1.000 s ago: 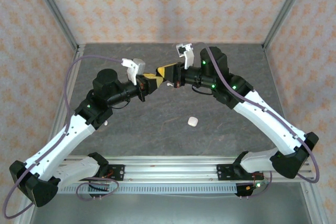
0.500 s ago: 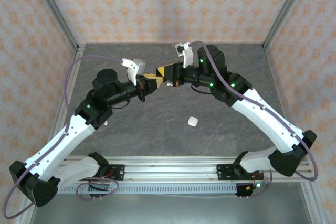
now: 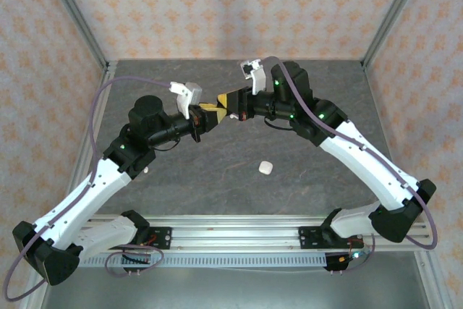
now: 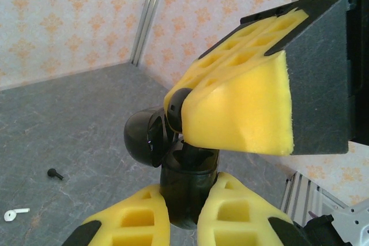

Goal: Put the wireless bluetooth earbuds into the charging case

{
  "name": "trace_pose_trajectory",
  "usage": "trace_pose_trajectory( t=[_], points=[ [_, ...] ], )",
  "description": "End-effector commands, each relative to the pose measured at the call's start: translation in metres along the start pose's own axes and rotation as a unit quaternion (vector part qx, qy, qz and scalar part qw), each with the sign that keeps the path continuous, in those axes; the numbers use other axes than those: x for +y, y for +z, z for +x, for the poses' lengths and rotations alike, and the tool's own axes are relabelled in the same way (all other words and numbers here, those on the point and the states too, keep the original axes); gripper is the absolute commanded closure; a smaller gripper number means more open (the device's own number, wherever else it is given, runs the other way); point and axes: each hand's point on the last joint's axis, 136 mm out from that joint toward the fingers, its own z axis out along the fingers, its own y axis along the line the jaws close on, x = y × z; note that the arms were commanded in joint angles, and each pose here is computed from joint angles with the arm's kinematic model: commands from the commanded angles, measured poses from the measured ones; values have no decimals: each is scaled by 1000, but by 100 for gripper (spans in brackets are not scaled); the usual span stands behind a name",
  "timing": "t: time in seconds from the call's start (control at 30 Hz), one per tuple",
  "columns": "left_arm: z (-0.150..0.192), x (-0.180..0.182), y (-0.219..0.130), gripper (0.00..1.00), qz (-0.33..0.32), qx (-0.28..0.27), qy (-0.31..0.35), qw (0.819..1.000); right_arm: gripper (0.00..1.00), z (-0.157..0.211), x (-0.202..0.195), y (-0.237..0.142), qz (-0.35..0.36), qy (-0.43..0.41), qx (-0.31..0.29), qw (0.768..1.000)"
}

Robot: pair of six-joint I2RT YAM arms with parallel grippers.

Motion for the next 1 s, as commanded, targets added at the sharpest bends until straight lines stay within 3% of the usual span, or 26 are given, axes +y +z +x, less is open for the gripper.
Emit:
trace_pose_trajectory(
  t=[0.0,0.3,0.77,0.97],
  points=[
    [-27,-14,-12,100,13,-44,21,999,94,3,6,-7,-2,-3,16,1000],
    [-27,-15,-15,100,12,-46,22,999,95,-7,13,-13,-2,5,16,1000],
    [-28,-15,-15,100,12,-49,19,999,95,11,14,-5,-11,10,60,998],
    [-28,-15,-14,100,12,-46,18,999,83,12,12,-5,-4,13,66,998]
  ],
)
